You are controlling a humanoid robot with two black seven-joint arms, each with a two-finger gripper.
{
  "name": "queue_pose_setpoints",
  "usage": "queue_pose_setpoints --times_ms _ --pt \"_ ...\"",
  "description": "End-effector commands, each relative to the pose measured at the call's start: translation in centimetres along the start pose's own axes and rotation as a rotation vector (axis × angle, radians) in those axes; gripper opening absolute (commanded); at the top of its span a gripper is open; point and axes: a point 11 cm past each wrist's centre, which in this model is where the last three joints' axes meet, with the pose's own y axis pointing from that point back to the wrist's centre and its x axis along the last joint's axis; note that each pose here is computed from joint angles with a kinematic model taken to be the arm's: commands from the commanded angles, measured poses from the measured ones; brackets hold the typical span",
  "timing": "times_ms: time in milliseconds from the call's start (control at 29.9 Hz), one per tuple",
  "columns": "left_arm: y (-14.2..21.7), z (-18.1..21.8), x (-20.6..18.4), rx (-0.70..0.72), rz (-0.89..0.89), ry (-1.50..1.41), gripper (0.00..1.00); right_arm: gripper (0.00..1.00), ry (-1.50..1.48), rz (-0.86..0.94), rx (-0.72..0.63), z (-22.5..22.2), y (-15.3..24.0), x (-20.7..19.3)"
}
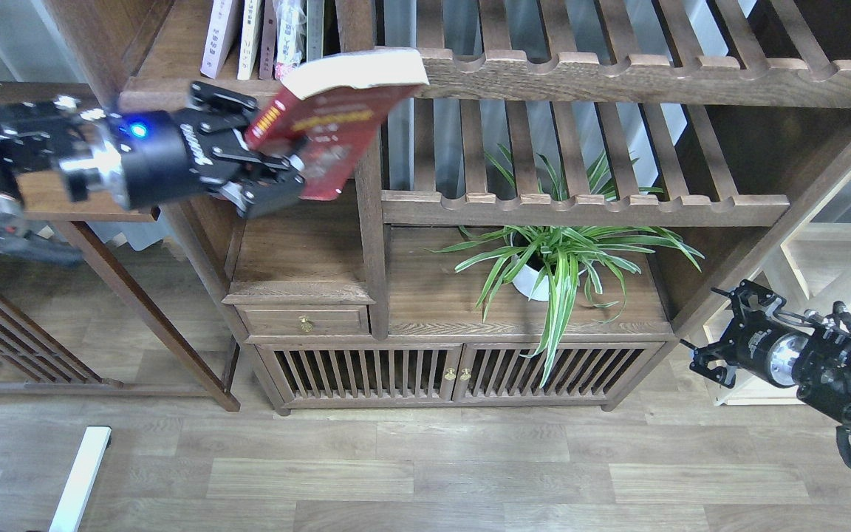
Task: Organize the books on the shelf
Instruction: 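Lift the red book with the left gripper up to the upper compartment, then push the red book into the upper compartment with the left gripper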
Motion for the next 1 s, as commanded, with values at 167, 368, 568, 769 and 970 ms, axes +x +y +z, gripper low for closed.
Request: queue_pose_setpoints --times_ms 167,368,568,769,970 --pt "5.0 2.7 4.0 -0.043 0.098 0.076 0.00 0.96 -0.001 -0.003 0.005 -0.3 -0.3 -0.3" --pt "8.3 4.3 6.2 -0.073 0.169 0.145 0.00 0.96 -0.001 -0.004 0.004 -0.3 -0.3 -0.3" --pt "11.0 5.7 8.1 -0.089 0.245 0.155 0.00 0.96 -0.006 -0.014 0.008 -0.5 -0.5 -0.9" --pt "12.1 5.8 10.4 -0.067 0.402 0.186 0.00 0.96 -0.006 -0.014 0.010 -0.5 -0.5 -1.0" --pt "11.0 5.3 11.6 -0.037 0.562 0.168 0.00 0.96 -0.006 -0.014 0.010 -0.5 -0.5 -1.0"
